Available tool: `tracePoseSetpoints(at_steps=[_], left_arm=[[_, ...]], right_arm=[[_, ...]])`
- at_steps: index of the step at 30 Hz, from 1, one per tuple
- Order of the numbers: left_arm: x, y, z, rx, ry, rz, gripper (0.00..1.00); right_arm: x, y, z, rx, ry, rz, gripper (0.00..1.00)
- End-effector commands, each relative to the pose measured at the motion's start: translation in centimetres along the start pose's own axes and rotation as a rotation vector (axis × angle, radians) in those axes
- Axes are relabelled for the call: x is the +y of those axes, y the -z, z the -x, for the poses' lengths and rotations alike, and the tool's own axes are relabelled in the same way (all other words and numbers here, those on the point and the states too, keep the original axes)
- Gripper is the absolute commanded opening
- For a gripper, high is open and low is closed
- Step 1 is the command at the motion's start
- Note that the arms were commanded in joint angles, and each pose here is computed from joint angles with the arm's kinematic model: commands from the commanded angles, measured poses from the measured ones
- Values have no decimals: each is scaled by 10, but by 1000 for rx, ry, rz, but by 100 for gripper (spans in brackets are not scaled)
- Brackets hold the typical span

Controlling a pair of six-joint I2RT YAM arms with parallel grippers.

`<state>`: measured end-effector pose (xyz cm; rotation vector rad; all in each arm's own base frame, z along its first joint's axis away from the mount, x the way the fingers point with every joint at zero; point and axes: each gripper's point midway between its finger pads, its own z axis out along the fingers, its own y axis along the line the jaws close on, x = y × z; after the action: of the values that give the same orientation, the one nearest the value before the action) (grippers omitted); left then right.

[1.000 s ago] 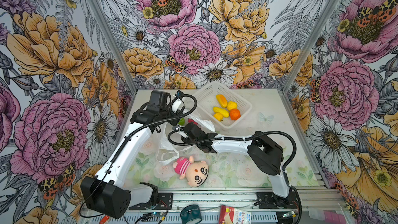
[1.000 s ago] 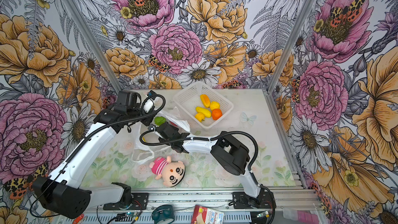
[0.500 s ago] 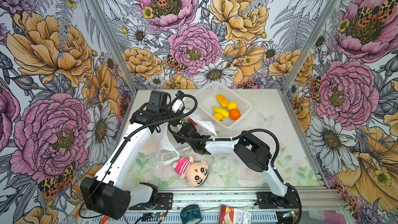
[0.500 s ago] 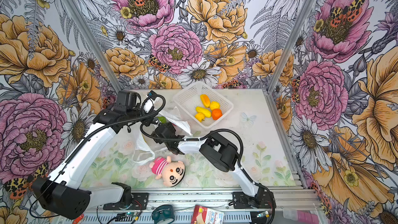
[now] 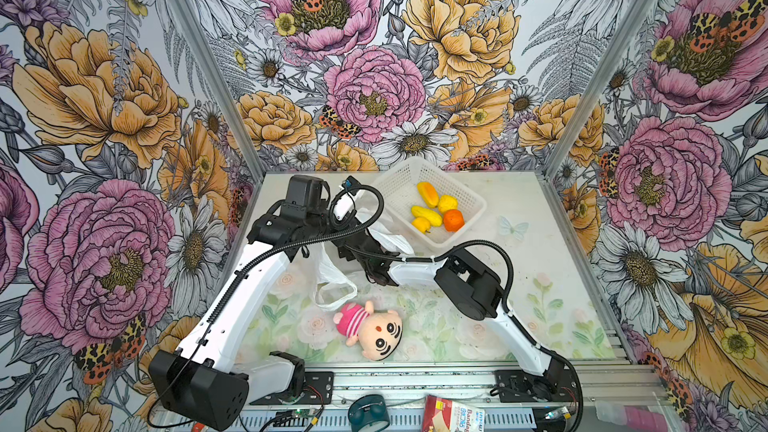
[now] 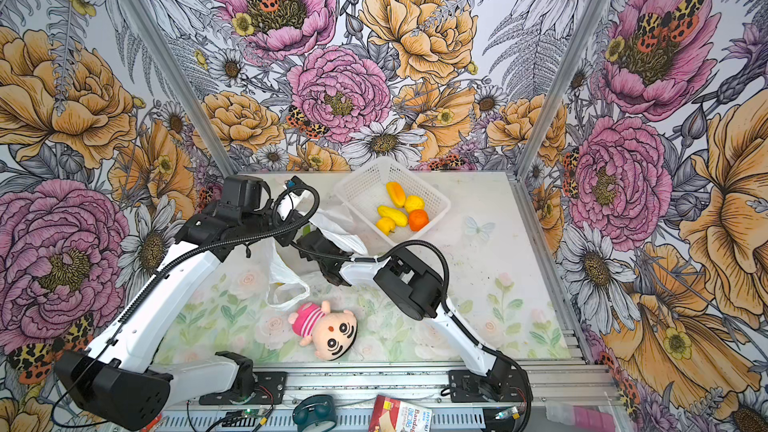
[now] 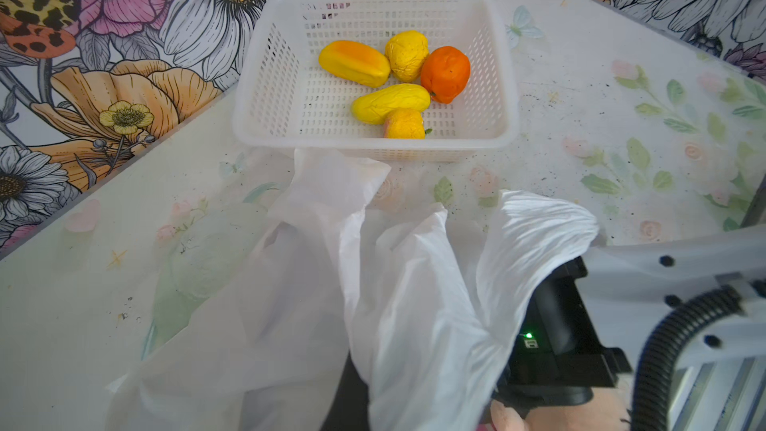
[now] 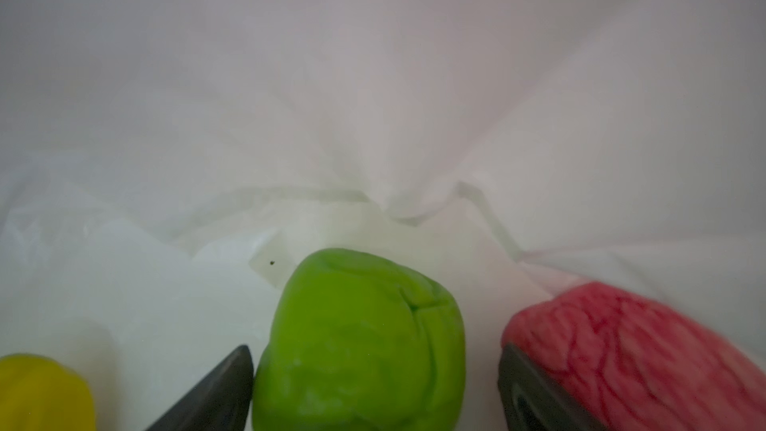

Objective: Untie the knot of the plastic bag and take out the fruit
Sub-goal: 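Lower the right gripper into the bag onto the green fruit, then close the right gripper on the green fruit, then lift the green fruit out of the bag over the basket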

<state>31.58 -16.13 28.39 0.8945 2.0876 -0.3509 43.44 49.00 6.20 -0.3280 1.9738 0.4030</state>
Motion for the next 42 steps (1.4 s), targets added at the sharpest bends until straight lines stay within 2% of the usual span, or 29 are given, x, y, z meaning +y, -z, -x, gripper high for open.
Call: tracePoseSetpoints(at_steps=[1, 5, 9, 17, 22, 27, 32, 34, 39, 42], left_arm=[[-19, 13, 17, -71, -61, -66, 0], [-17, 11, 14, -61, -59, -54, 0], [3, 5, 6, -20, -10, 17, 0], [27, -1, -5, 24, 67, 84, 0], [29, -2, -7, 29, 72, 91, 0], [30, -3, -8, 34, 75, 94, 0], [30, -2, -8, 35, 75, 97, 0], [30, -2, -8, 33, 75, 99, 0], [30, -2, -8, 35, 79, 98, 0], [30, -3, -9, 36, 78, 98, 0]], right_arm=[[-1, -15, -15, 30, -16, -8, 88], [-6, -19, -20, 49, -25, -9, 74], [-2, -8, -10, 42, -12, 23, 61], [17, 46, 18, -17, 30, 183, 43], [32, 105, 39, -124, 93, 335, 38], [45, 155, 69, -221, 102, 442, 33], [60, 216, 92, -337, 185, 489, 31], [60, 251, 108, -411, 220, 501, 30], [35, 323, 137, -571, 229, 512, 28], [0, 353, 152, -663, 200, 441, 28]])
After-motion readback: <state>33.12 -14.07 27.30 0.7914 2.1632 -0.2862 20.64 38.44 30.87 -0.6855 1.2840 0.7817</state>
